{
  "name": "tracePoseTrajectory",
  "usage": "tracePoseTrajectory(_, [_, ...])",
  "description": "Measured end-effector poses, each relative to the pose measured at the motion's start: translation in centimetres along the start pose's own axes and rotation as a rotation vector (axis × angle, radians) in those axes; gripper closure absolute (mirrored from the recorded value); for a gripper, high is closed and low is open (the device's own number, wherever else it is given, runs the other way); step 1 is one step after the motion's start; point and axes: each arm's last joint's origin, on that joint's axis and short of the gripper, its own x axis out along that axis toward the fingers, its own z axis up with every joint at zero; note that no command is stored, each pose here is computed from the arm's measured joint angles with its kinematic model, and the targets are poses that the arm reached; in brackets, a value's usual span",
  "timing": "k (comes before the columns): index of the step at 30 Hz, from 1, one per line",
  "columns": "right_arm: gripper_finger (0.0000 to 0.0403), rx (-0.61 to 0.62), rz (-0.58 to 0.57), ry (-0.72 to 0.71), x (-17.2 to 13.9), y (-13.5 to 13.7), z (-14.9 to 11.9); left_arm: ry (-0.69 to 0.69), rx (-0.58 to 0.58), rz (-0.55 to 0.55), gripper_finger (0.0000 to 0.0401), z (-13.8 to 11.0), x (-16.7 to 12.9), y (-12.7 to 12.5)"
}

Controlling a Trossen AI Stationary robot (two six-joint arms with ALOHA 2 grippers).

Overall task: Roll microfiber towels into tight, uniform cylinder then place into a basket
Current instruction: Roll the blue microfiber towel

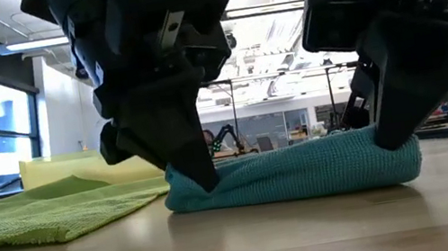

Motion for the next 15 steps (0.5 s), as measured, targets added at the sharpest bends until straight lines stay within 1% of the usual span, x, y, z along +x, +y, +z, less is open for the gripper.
tracePoseTrajectory(5, [0.0399, -0.039, 0.01, -0.002, -0.6, 0.4, 0.2, 0.031, -0.015, -0.001, 0.0393, -0.2, 0.8, 0.1])
tracePoseTrajectory(7, [0.0385, -0.086, 0.017, -0.009, -1.4, 0.7, 0.5, 0.038, -0.016, -0.013, 0.0393, -0.2, 0.9, 0.1])
tracePoseTrajectory(10, [0.0348, -0.176, 0.057, 0.001, -3.1, 1.7, 0.8, 0.069, -0.023, -0.039, 0.0393, -0.2, 0.9, 0.2])
tracePoseTrajectory(11, [0.0334, -0.227, 0.064, -0.007, -3.8, 2.0, 0.9, 0.079, -0.026, -0.047, 0.0393, -0.2, 0.9, 0.2])
tracePoseTrajectory(13, [0.0306, -0.368, 0.056, -0.027, -5.0, 2.8, 0.9, 0.097, -0.038, -0.058, 0.0393, 0.0, 1.0, 0.4])
tracePoseTrajectory(15, [0.0283, -0.572, 0.009, -0.068, -5.5, 3.8, 0.5, 0.103, -0.057, -0.061, 0.0393, 0.3, 1.0, 0.6])
